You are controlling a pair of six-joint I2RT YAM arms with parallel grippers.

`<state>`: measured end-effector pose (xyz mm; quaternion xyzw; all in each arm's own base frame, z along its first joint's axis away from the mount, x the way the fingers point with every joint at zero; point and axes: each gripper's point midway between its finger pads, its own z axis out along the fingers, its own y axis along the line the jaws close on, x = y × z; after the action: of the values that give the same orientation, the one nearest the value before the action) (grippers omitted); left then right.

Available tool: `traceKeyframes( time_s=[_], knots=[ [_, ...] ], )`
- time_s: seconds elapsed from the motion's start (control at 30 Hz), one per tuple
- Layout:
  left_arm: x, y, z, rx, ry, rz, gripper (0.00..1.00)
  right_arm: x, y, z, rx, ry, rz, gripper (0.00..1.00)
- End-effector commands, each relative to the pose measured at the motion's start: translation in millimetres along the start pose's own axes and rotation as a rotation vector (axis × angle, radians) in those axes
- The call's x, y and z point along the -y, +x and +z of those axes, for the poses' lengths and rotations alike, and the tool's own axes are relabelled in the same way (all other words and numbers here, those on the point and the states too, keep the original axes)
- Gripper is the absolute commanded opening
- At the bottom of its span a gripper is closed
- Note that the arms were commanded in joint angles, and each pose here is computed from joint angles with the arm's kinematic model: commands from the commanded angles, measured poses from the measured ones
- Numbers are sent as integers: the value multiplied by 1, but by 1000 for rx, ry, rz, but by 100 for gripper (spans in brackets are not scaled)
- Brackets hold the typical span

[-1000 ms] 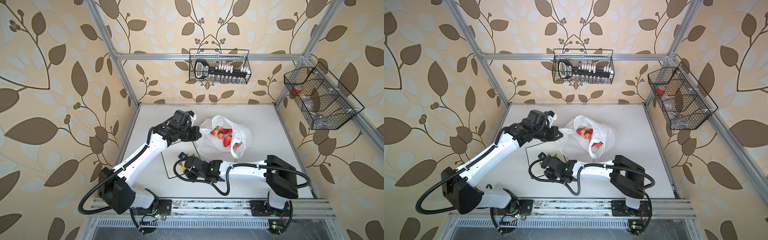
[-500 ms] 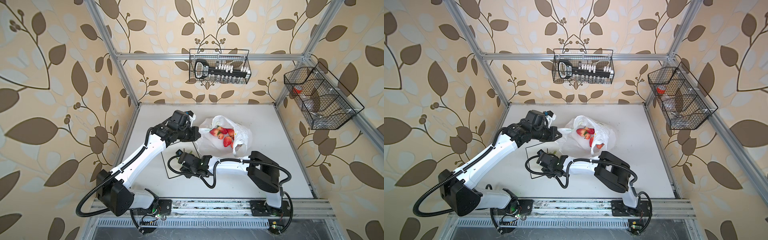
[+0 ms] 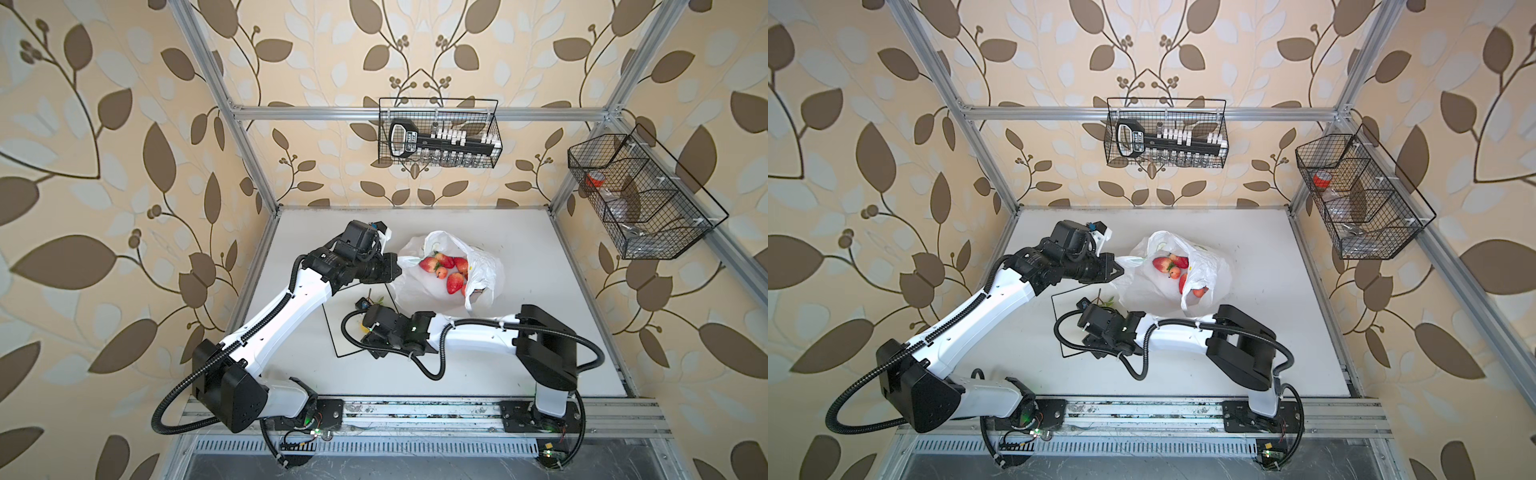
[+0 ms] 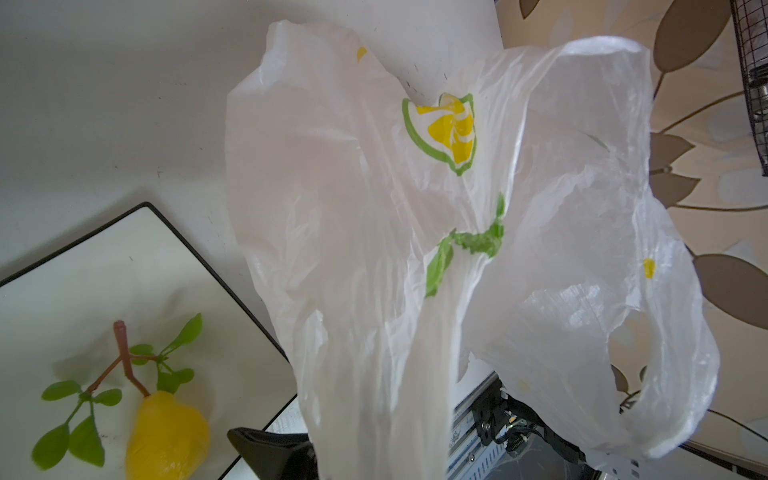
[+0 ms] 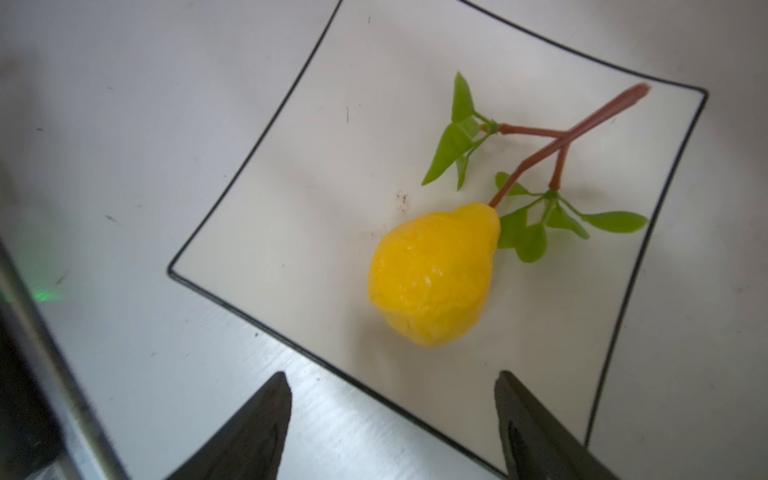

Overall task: Take the fake fruits out of the plastic bag
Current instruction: 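Move the right gripper back into the bag toward the red fruits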

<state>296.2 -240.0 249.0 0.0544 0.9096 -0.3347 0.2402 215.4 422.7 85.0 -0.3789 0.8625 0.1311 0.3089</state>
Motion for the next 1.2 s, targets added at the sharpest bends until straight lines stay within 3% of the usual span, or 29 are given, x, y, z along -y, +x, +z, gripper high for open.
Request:
traceKeyframes(
  time_s=[0.0, 0.13, 0.33, 0.57, 0.63, 0.7, 0.73, 0.83, 1.0, 1.17],
  knots=[
    [12, -15, -20, 69, 22, 46, 0, -14, -9, -35, 96, -75, -25, 78],
    [13, -16, -19, 71, 27, 45, 0, -32, 3, -74, 179, -183, -95, 74],
    [14, -15, -17, 66, 38, 42, 0, -25, 14, -135, 311, -258, -74, 68],
    [14, -14, -15, 63, 45, 33, 0, 14, 0, -196, 426, -149, -38, 60],
    [14, -13, -15, 60, 48, 31, 0, 30, -5, -209, 447, -81, -35, 56],
    [14, -11, -15, 55, 49, 26, 0, 57, -10, -221, 463, 62, -36, 44],
    [13, -10, -15, 49, 50, 24, 0, 70, -11, -224, 459, 134, -40, 39],
    [13, -6, -15, 37, 56, 16, 0, 103, -12, -226, 420, 284, -93, 36],
    [13, -3, -17, 33, 58, 15, 0, 149, -15, -212, 287, 443, -254, 35],
    [14, -2, -20, 42, 63, 12, 0, 181, -19, -179, 128, 512, -384, 35]
  ],
)
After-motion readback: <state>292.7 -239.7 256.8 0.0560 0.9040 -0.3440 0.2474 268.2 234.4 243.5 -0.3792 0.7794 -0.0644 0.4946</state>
